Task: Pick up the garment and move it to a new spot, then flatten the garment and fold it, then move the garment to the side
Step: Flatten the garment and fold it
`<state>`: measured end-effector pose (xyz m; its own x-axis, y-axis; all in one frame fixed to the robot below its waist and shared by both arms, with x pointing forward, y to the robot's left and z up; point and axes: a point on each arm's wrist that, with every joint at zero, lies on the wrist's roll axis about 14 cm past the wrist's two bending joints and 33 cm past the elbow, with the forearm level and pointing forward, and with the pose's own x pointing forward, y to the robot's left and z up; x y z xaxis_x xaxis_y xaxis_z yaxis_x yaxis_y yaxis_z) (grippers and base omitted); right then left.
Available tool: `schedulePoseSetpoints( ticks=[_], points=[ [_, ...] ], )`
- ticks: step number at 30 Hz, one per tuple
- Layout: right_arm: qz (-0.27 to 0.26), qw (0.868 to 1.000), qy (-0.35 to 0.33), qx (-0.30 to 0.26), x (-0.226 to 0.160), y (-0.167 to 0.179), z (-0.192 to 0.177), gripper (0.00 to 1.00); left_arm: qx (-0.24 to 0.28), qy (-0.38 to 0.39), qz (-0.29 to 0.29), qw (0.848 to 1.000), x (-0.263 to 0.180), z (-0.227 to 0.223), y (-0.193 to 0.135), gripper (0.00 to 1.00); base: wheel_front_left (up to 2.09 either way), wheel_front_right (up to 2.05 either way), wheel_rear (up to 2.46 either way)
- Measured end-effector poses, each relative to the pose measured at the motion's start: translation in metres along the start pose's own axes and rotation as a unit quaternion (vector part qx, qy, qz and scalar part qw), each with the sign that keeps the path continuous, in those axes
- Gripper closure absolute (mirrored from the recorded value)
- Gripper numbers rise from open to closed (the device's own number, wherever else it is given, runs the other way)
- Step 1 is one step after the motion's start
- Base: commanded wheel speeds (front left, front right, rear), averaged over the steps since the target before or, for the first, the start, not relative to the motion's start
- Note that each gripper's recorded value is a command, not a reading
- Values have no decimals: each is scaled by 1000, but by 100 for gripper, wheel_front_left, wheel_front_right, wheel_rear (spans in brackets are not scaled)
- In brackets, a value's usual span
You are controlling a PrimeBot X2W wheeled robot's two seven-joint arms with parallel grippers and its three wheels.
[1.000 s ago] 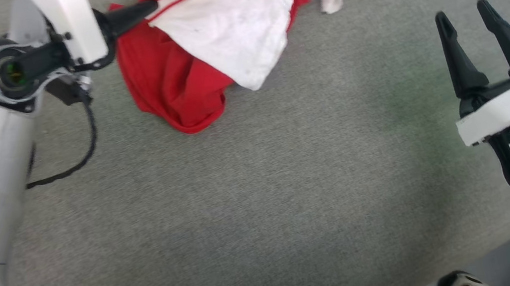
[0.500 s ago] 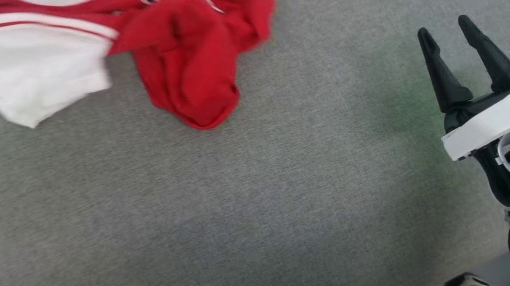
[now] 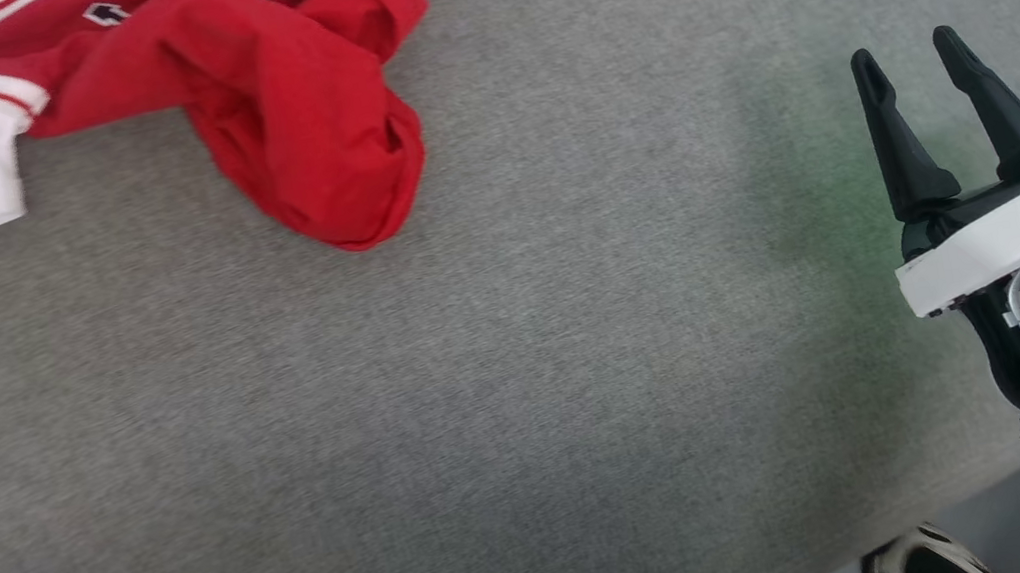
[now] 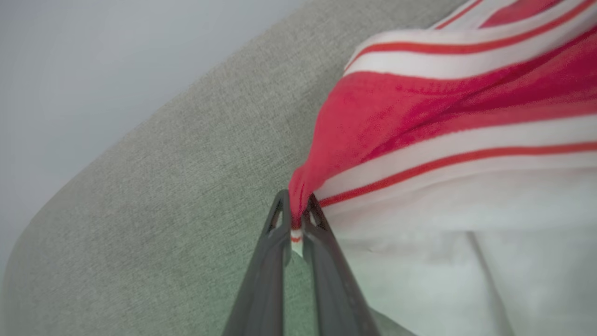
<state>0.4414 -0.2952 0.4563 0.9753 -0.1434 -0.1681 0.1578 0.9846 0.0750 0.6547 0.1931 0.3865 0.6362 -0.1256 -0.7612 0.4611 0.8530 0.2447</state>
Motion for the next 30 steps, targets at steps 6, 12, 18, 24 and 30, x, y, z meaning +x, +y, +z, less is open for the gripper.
schedulePoseSetpoints(
  ticks=[6,12,18,24,30],
  points=[
    [24,1000,-2,-4,4,15,6,0,-45,-93,3,995,-23,27,5,0,0,0,0],
    [80,996,18,-29,8,46,4,0,-130,-250,5,960,-72,45,8,0,0,0,0],
    [146,987,48,-55,14,86,-7,0,-186,-312,8,932,-96,15,-16,0,0,0,0],
    [252,957,81,-116,20,150,-14,0,-245,-330,49,910,-128,-27,-37,0,0,0,0],
    [358,899,118,-223,16,207,-27,0,-263,-353,125,889,-178,-76,-51,0,0,0,0]
  ],
)
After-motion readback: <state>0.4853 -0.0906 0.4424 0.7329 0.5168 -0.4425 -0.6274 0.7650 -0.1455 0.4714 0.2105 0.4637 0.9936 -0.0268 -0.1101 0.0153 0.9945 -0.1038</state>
